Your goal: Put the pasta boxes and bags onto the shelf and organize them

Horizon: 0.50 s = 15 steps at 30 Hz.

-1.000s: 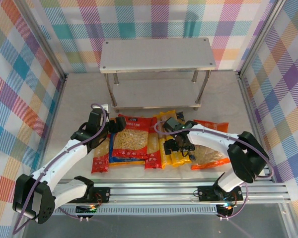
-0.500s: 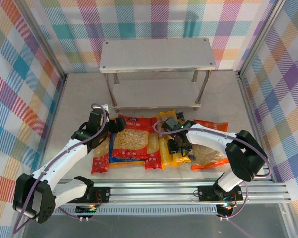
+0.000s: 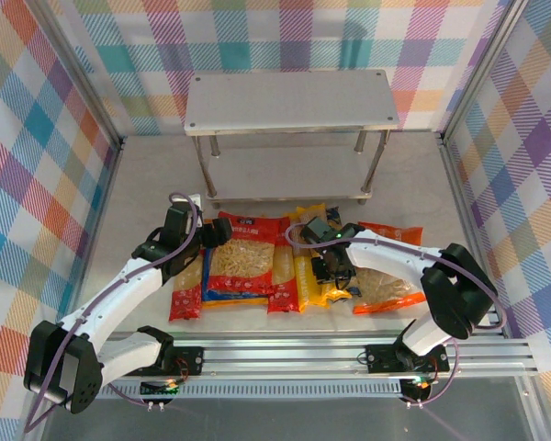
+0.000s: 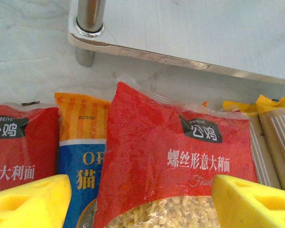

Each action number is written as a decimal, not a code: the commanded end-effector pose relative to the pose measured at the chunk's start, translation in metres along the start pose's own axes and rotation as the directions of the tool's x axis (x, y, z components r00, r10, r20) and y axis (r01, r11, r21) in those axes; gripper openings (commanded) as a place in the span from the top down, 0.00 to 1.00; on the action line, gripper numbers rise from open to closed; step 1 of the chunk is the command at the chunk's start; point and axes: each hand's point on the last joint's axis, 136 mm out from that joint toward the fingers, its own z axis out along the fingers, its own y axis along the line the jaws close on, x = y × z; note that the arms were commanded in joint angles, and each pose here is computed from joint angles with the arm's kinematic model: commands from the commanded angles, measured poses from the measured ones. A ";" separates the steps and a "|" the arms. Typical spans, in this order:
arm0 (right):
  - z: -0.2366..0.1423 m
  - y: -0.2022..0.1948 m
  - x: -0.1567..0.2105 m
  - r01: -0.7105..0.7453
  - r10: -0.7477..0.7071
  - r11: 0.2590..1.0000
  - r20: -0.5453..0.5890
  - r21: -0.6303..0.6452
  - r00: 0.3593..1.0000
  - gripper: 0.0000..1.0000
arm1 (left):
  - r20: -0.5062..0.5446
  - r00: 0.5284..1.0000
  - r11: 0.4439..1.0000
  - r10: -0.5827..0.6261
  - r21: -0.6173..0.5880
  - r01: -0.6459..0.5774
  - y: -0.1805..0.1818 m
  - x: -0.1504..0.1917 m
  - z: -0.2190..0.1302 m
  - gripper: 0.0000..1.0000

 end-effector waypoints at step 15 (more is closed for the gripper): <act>-0.081 -0.009 -0.027 0.039 -0.035 0.999 0.227 -0.014 0.973 1.00 | 0.011 1.000 1.000 -0.002 -0.002 0.002 0.001 0.003 0.004 0.27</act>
